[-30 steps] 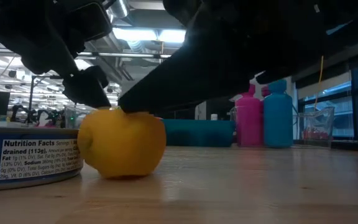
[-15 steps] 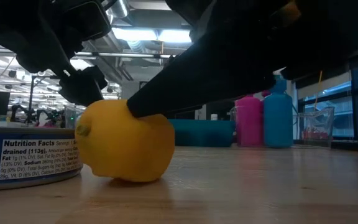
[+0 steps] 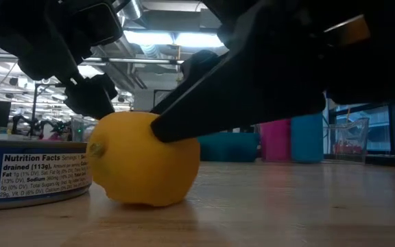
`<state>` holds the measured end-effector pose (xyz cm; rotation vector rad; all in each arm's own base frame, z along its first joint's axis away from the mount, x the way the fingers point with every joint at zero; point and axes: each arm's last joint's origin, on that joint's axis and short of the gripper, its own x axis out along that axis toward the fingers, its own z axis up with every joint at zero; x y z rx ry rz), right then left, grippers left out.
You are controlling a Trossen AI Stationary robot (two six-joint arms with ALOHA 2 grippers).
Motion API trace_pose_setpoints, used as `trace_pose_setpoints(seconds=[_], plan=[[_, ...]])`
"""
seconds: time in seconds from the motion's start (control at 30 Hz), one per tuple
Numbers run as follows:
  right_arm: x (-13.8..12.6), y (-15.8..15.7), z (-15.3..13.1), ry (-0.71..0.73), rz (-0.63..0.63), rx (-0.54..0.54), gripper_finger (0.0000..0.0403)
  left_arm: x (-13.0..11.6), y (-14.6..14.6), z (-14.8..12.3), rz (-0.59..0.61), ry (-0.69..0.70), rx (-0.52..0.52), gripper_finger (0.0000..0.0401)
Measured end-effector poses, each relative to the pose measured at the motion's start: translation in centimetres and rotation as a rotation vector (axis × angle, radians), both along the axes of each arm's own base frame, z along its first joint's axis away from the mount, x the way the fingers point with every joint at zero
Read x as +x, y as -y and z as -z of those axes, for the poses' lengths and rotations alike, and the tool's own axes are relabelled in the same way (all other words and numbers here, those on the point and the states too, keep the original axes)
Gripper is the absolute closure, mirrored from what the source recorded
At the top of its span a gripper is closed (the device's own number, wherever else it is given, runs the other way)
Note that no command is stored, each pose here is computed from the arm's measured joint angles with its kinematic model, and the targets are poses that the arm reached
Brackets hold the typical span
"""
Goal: Pick & Place Food Item
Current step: Put the lemon into the blue bin
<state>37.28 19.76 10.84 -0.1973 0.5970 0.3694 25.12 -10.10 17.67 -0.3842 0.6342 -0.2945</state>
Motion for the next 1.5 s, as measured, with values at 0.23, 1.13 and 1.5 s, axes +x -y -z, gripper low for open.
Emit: trace_pose_setpoints(seconds=[0.23, 1.13, 1.5], plan=[[0.3, 0.7, 0.5, -0.024, 0.041, -0.009, 0.0131, 0.0, 0.0, 0.0, -0.009, -0.006, -0.011, 0.0075], [0.1, 3.0, -0.7, -0.074, 0.273, -0.053, 0.0234, 0.0, 0.1, 0.0, 0.002, 0.001, 0.001, 0.0075], [-1.3, 3.5, -3.1, -0.103, 0.325, -0.140, 0.0237, 0.0, 0.1, 0.0, 0.002, 0.003, 0.004, 0.0075]])
